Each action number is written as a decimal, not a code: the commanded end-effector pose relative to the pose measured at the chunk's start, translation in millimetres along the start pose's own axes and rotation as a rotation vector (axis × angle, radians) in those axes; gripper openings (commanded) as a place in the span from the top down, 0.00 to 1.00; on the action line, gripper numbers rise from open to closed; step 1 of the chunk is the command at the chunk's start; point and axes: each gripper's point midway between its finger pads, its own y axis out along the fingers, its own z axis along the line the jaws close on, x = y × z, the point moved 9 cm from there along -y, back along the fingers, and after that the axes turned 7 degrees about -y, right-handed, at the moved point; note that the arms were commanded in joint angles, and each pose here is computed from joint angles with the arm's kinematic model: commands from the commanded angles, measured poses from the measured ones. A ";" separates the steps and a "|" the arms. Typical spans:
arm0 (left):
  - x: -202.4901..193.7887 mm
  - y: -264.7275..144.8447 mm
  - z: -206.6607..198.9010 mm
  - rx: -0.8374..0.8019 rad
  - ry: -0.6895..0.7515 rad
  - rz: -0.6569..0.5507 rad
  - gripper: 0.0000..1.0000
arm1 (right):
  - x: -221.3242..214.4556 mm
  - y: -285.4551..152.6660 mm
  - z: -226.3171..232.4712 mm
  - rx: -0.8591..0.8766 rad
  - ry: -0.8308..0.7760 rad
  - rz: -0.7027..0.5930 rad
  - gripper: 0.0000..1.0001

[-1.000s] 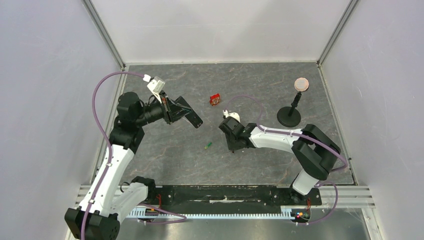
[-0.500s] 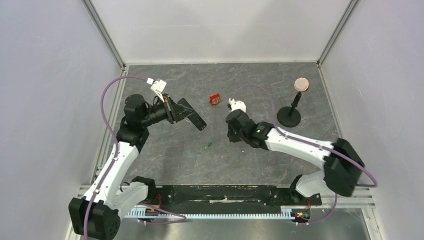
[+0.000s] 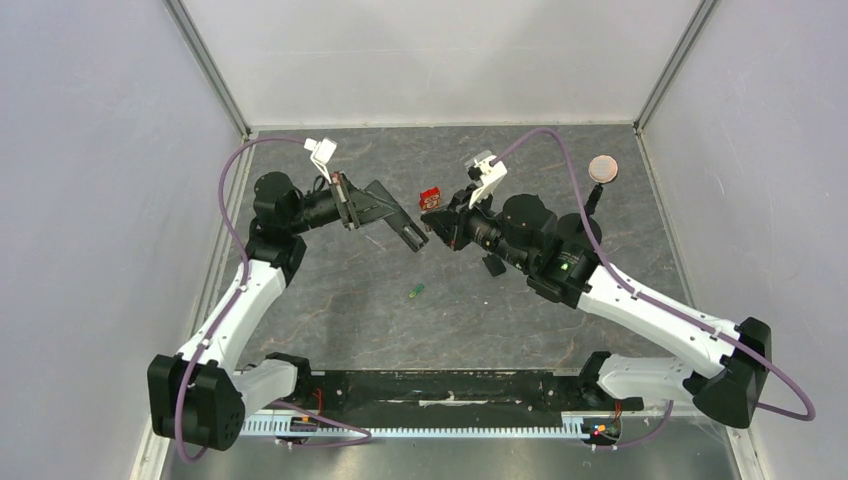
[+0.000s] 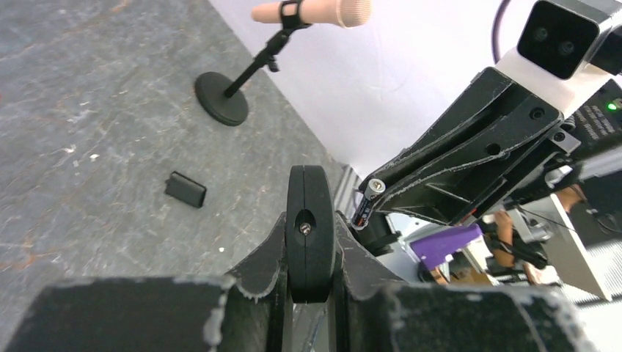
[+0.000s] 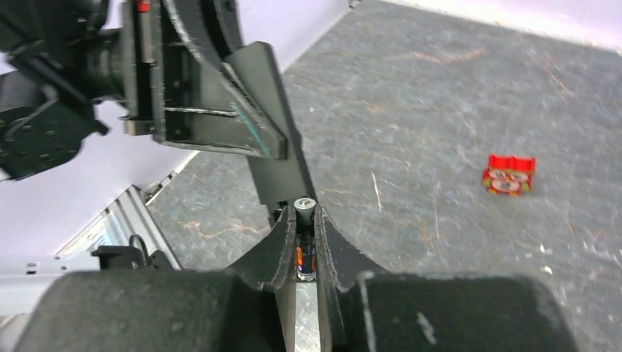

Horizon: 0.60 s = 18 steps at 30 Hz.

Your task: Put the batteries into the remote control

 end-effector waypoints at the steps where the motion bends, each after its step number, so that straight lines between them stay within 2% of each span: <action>1: 19.7 0.7 -37.1 -0.171 0.025 0.010 0.98 | 44.3 -2.9 22.2 0.167 -0.083 -0.161 0.89; 9: 33.4 5.8 -47.1 -0.202 -0.044 0.039 0.98 | 53.3 -4.4 33.3 0.252 -0.199 -0.190 0.89; 18: 41.5 7.0 -56.8 -0.242 -0.056 0.048 0.98 | 50.0 -2.8 31.5 0.253 -0.293 -0.221 0.89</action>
